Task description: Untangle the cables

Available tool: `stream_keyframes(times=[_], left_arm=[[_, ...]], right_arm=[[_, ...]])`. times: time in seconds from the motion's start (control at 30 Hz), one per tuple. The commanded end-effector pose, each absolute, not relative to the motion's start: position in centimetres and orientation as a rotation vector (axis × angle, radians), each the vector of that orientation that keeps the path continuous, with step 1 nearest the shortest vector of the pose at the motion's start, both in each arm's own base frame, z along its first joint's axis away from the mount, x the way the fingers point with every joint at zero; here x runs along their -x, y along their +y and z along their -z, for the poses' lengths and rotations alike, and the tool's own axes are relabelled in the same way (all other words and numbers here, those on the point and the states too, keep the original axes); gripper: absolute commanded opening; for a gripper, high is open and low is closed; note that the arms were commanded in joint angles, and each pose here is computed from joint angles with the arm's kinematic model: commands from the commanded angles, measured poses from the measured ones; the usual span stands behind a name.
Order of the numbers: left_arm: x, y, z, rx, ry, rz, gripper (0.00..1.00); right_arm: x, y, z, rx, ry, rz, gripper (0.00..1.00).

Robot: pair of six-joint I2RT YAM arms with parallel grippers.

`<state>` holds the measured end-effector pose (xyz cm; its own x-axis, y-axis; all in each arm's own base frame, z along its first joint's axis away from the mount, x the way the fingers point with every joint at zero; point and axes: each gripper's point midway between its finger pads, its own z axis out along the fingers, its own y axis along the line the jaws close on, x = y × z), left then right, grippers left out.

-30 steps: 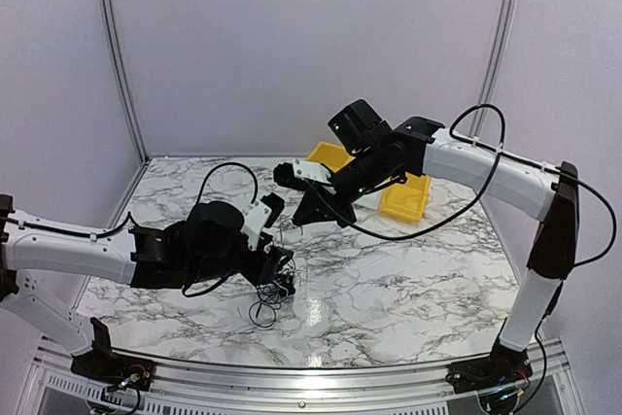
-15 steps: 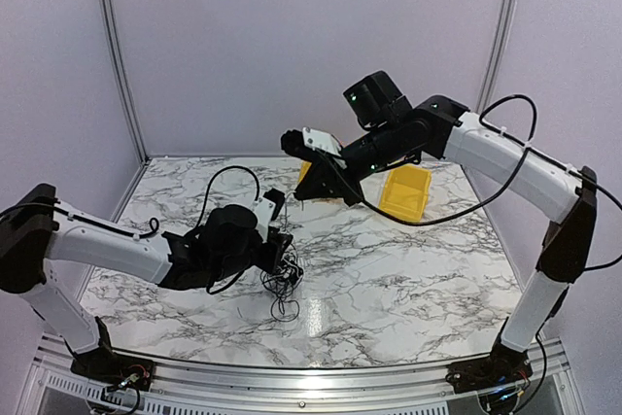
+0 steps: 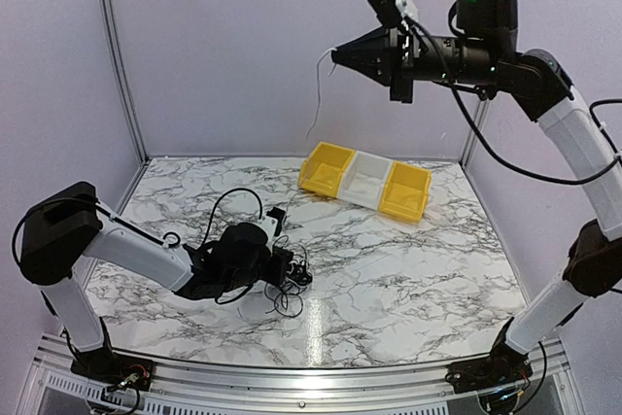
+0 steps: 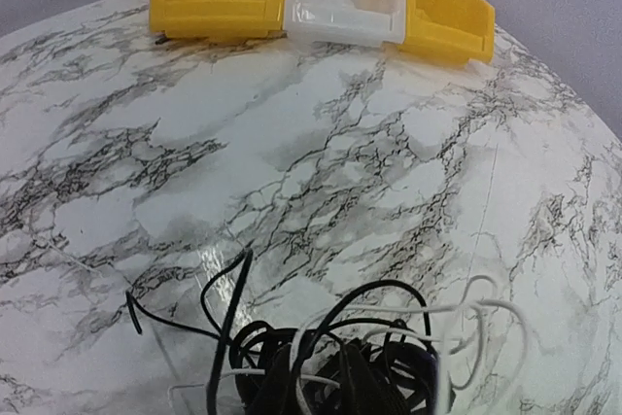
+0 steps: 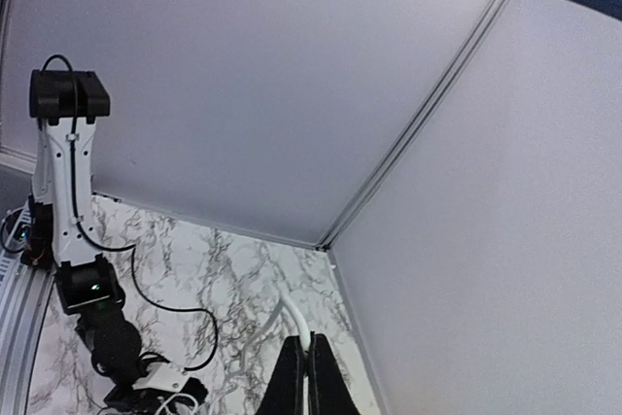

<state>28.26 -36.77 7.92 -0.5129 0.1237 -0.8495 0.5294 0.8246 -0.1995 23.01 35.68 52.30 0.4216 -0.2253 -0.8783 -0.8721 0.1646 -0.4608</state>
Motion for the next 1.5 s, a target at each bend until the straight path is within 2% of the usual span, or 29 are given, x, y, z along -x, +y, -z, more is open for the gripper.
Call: stream_keyframes(times=[0.0, 0.2, 0.27, 0.5, 0.6, 0.87, 0.97, 1.47], left_arm=[[-26.7, -35.5, -5.1, -0.417, 2.164, 0.592, 0.16], [-25.1, -33.5, -3.8, -0.366, 2.219, 0.601, 0.16], [-24.6, -33.2, -3.4, -0.357, 2.234, 0.605, 0.19], [-24.1, -35.0, -8.0, -0.359, 2.163, 0.7, 0.45], [-24.2, -35.0, -9.8, -0.315, 2.169, 0.704, 0.51], [-22.6, -34.1, -12.7, -0.257, 2.217, 0.789, 0.58], [-22.4, -33.0, -12.9, -0.217, 2.269, 0.741, 0.58], [-23.2, -32.8, -16.4, -0.195, 2.298, 0.634, 0.6]], right_arm=[[-23.8, 33.0, -60.1, 1.11, 0.947, -0.525, 0.0], [-25.4, 29.8, -64.7, 0.928, 0.888, -0.491, 0.0], [-26.2, 29.7, -64.4, 0.922, 0.898, -0.471, 0.0], [-31.3, 28.3, -58.7, 0.898, 1.055, -0.411, 0.0], [-33.1, 27.4, -56.3, 0.878, 1.113, -0.404, 0.0], [-36.3, 26.1, -51.9, 0.873, 1.203, -0.352, 0.0], [-38.1, 25.0, -50.3, 0.857, 1.252, -0.331, 0.0], [-43.7, 15.3, -43.3, 0.669, 1.473, -0.217, 0.0]])
